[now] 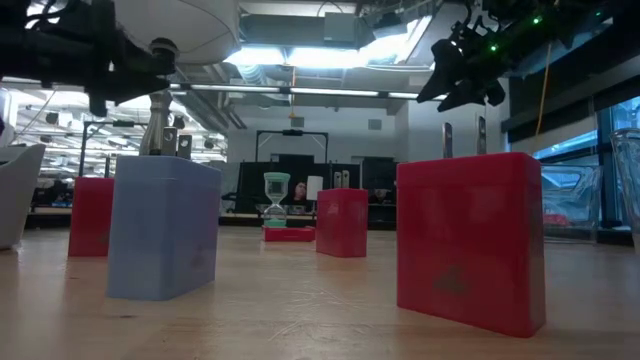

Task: Pick & Place Office items
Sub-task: Put the purple sand timer into the top transparent bin

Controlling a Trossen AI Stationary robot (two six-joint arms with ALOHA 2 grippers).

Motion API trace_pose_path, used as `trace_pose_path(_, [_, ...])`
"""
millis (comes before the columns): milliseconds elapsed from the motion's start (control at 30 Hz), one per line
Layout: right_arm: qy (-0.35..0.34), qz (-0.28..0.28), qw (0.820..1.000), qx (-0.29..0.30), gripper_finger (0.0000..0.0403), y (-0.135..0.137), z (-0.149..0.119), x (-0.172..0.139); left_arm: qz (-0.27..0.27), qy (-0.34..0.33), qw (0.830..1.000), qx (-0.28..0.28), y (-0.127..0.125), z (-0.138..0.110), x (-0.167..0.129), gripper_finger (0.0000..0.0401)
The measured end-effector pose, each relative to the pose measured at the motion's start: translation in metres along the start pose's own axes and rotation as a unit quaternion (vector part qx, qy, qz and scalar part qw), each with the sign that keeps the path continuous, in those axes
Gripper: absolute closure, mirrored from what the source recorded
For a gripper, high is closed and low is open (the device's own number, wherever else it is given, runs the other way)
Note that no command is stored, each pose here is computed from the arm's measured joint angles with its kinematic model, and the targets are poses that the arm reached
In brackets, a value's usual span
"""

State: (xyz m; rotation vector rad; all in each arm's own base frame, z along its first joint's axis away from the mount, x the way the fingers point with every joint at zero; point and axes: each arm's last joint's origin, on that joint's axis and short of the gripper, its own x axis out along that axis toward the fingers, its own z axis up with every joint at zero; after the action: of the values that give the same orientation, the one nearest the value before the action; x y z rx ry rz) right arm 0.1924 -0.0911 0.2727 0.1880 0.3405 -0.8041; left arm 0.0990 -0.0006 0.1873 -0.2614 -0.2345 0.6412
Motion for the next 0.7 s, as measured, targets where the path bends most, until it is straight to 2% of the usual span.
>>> trace_pose_path(233, [0.000, 0.000, 1.000, 0.012, 0.0061, 0.000, 0.000, 0.000, -0.115, 0.036, 0.993, -0.009, -0.005, -0.006, 0.006, 0.0172])
trace_pose_path(467, [-0.001, 0.000, 1.000, 0.029, 0.0061, 0.000, 0.000, 0.000, -0.136, 0.062, 0.989, 0.017, -0.012, -0.015, 0.016, 0.0162])
trace_pose_path(700, [0.001, 0.000, 0.999, 0.040, 0.0061, 0.000, 0.000, 0.001, -0.188, 0.128, 0.972, 0.060, -0.030, -0.022, 0.029, 0.0162])
